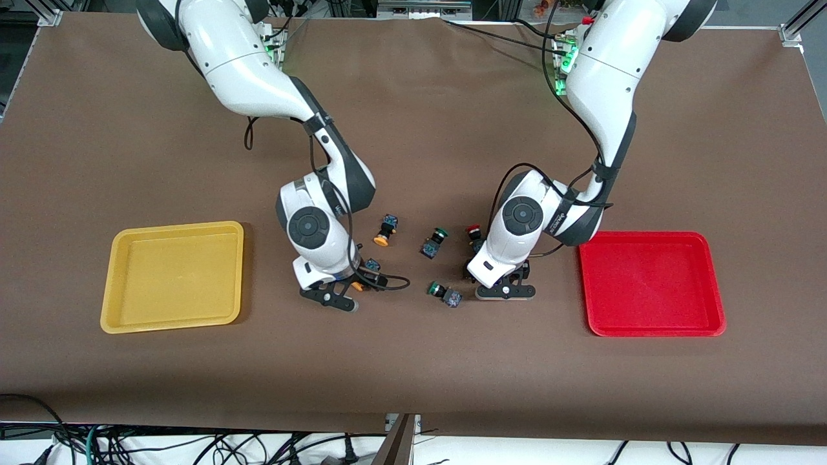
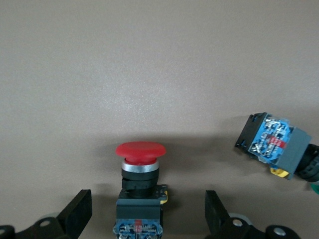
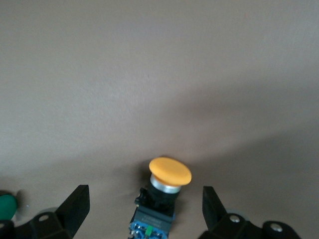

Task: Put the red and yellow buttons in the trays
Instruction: 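Reach the right gripper to a yellow button while the left gripper reaches a red button, then carry the yellow button to the yellow tray while the left gripper carries red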

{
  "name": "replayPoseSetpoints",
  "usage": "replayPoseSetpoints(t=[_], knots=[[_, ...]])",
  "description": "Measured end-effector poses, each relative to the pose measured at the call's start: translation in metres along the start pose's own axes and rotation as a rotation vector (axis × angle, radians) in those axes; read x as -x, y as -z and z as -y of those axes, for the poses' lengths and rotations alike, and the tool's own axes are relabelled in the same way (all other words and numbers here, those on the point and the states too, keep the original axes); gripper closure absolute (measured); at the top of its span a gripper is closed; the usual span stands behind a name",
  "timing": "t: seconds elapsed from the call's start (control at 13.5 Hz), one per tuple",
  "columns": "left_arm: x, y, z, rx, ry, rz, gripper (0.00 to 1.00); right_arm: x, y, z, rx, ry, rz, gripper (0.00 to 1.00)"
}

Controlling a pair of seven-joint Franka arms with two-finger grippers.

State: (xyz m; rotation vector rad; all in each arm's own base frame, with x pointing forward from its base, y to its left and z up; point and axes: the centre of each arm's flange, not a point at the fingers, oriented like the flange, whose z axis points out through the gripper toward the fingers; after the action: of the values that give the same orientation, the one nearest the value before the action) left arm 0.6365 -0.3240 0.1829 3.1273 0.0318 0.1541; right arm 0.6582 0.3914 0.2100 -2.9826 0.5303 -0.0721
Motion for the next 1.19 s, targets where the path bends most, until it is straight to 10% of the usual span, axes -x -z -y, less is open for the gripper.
replayPoseSetpoints(t=[0.37, 0.67, 1.19], knots=[[0.002, -0.007, 0.004, -0.009, 0.002, 0.010, 0.55, 0.007, -0.021, -0.003, 0.014, -0.051, 0.030, 0.11], [0.000, -0.004, 0.007, -0.014, 0.006, 0.011, 0.57, 0.004, -0.020, -0.006, 0.014, -0.026, 0.029, 0.58], [-0.049, 0.122, 0.100, -0.089, -0.045, 0.070, 0.57, -0.065, 0.047, -0.079, 0.096, 0.194, 0.145, 0.59]])
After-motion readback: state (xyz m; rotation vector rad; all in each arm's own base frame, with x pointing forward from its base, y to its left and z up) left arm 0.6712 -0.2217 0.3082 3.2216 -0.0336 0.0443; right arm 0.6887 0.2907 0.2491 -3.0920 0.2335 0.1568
